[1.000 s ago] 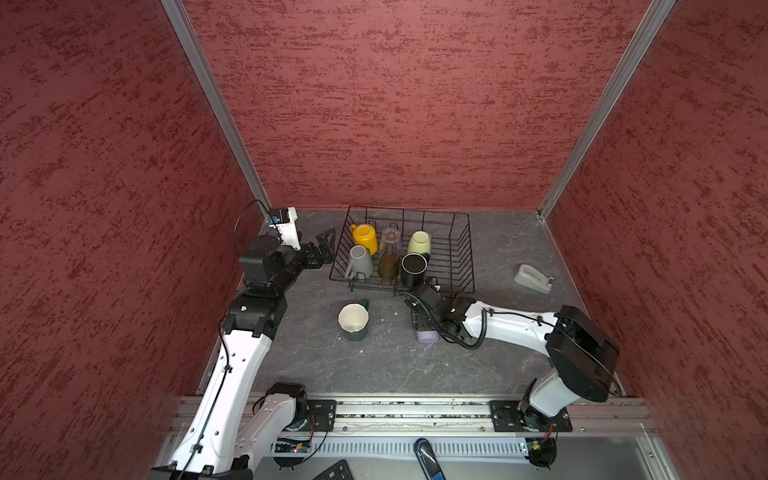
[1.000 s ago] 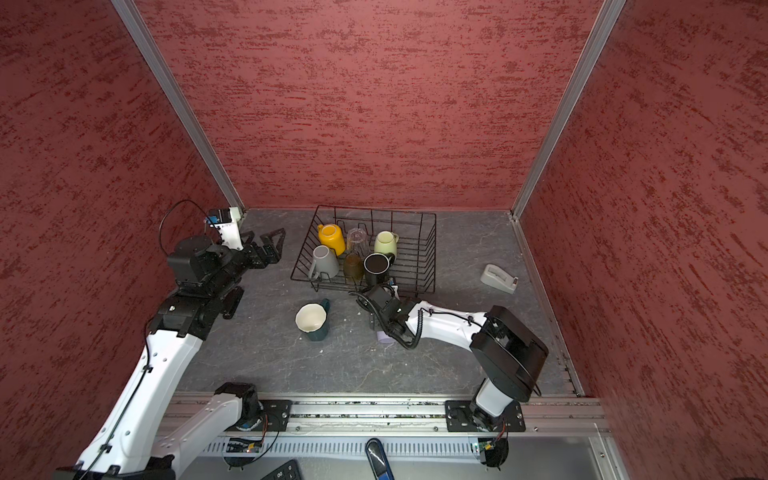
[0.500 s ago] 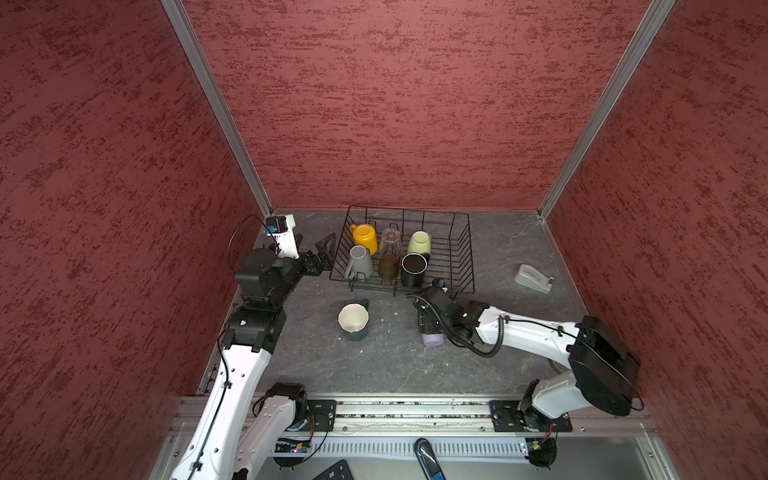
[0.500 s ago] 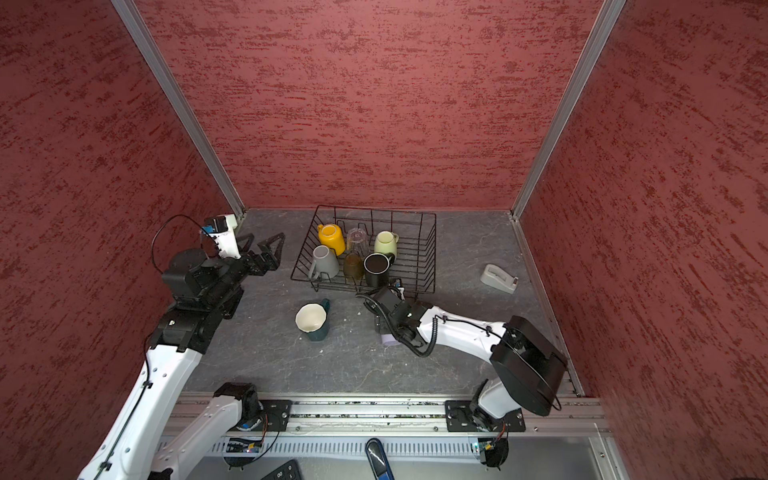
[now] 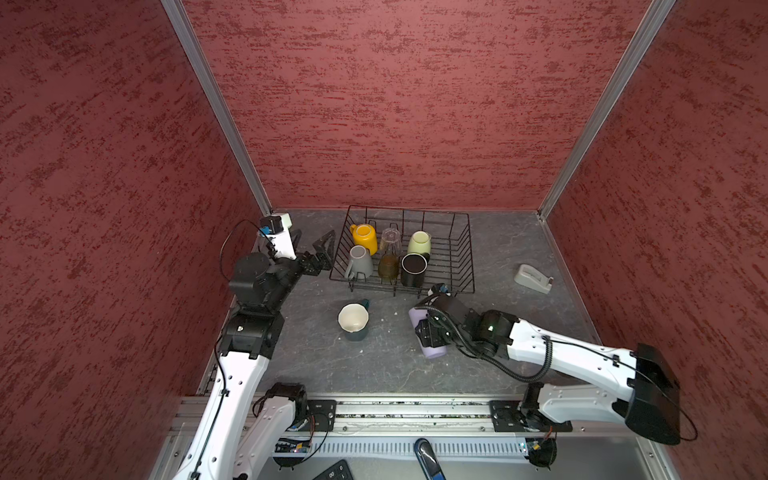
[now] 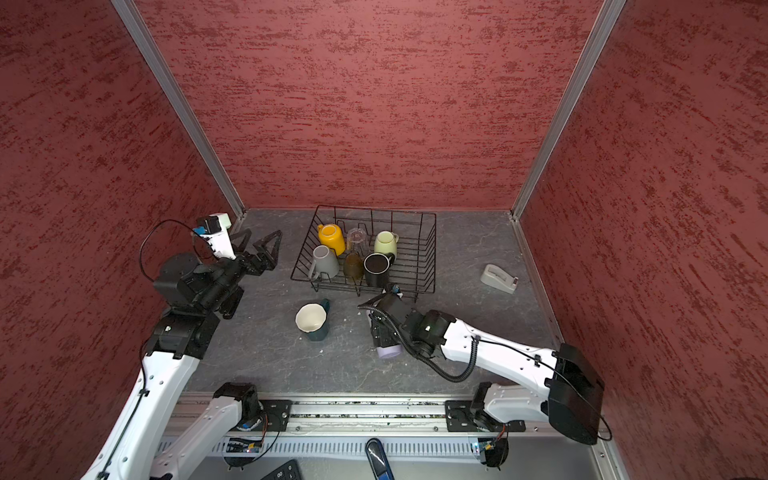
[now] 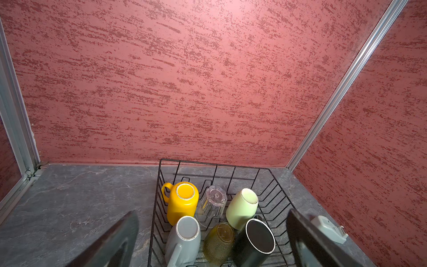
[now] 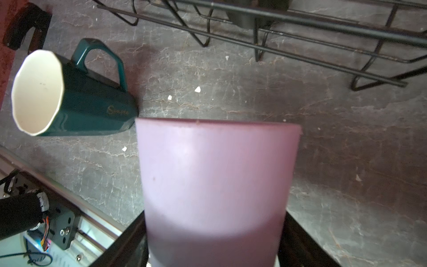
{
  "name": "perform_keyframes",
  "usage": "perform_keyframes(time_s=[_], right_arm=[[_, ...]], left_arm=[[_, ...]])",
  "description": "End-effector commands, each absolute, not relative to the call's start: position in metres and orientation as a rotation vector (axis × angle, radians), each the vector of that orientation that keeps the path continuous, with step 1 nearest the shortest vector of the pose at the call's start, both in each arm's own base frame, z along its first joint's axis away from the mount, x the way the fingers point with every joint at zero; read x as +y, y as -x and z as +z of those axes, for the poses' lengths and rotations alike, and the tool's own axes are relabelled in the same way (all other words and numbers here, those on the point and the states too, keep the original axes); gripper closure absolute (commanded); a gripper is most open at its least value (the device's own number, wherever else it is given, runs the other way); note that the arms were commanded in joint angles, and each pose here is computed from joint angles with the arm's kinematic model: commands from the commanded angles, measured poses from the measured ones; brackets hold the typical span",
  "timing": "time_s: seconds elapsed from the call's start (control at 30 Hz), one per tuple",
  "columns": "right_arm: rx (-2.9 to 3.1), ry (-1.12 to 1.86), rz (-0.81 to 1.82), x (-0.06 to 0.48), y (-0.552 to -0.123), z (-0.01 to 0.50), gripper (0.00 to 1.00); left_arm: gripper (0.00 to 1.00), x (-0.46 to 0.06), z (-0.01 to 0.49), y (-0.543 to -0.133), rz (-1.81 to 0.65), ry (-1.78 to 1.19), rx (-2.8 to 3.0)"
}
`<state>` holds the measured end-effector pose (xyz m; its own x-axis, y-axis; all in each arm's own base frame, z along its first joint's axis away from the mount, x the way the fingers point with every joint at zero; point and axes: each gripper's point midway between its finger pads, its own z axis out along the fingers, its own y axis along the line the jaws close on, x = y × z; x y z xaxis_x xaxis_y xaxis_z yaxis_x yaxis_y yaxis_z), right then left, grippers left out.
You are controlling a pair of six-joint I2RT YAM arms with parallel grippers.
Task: Load cups into a dish rack
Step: Pick up the cup from the center of the table.
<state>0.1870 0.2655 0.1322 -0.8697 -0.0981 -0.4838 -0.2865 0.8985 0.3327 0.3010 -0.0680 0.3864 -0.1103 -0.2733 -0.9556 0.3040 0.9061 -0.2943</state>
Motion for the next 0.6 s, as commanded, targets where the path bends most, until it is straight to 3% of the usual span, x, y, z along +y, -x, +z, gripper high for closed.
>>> perform_keyframes(time_s=[0.0,0.3,0.57], right_arm=[[2.529,0.256,0.674,0.274,-0.186,0.166,0.53],[2.369,0.145,0.794,0.286,-0.209,0.211,0.53],[2.184,-0.02,0.949,0.269,-0.244,0.257,0.53]], left_arm=[[0.0,-0.069,0.395,-0.298,-0.505,-0.032,1.57],[0.0,-0.084,0.403,-0.291,-0.595,-0.08,1.523],[0.02,-0.152,0.386,-0.269,-0.579,-0.396,1.454]])
